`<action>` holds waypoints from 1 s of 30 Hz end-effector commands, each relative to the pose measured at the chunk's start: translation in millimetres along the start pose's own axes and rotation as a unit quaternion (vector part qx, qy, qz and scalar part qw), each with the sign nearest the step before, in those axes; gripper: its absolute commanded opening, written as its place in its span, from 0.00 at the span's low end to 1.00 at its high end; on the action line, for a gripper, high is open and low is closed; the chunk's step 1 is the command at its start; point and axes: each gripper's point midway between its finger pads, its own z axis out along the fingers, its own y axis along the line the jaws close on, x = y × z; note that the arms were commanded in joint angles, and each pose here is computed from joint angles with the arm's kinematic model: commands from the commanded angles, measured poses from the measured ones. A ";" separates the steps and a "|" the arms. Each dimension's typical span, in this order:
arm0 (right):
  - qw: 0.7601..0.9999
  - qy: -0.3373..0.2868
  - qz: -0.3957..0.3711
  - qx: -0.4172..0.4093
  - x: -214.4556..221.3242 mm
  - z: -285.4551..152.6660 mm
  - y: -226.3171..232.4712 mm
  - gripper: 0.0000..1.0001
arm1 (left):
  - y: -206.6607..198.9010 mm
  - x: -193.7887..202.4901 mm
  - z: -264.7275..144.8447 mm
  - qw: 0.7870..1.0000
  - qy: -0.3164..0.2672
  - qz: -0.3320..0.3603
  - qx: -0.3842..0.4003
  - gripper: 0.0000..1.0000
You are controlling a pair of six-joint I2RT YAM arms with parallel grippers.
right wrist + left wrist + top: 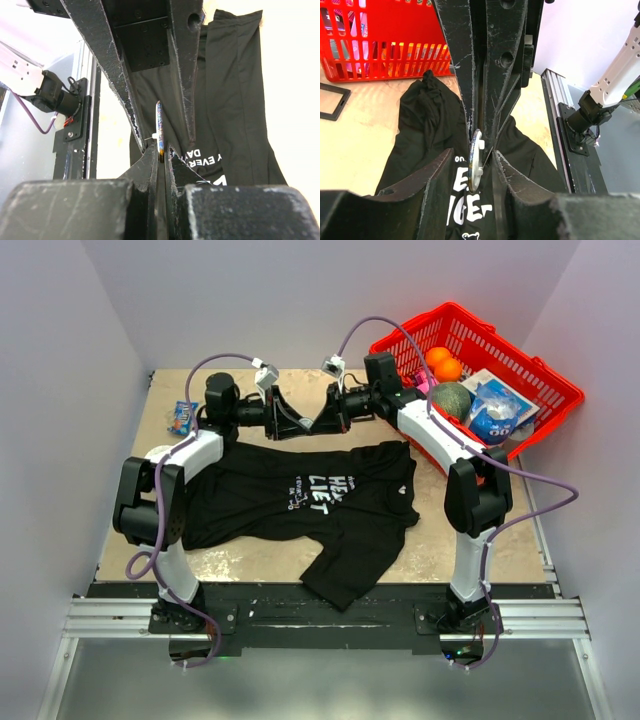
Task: Remove the brooch from the garment
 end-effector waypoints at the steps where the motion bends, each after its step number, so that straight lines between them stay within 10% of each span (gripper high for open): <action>1: 0.999 -0.023 -0.032 -0.009 -25.9 -6.8 13.0 0.00 | 2.0 -14.5 3.1 1.000 -0.007 0.027 -0.001 0.38; 30: 0.999 -0.019 -0.038 -0.014 -24.3 -7.1 15.9 0.00 | -0.7 -31.4 -2.9 0.998 -0.051 -0.027 0.016 0.27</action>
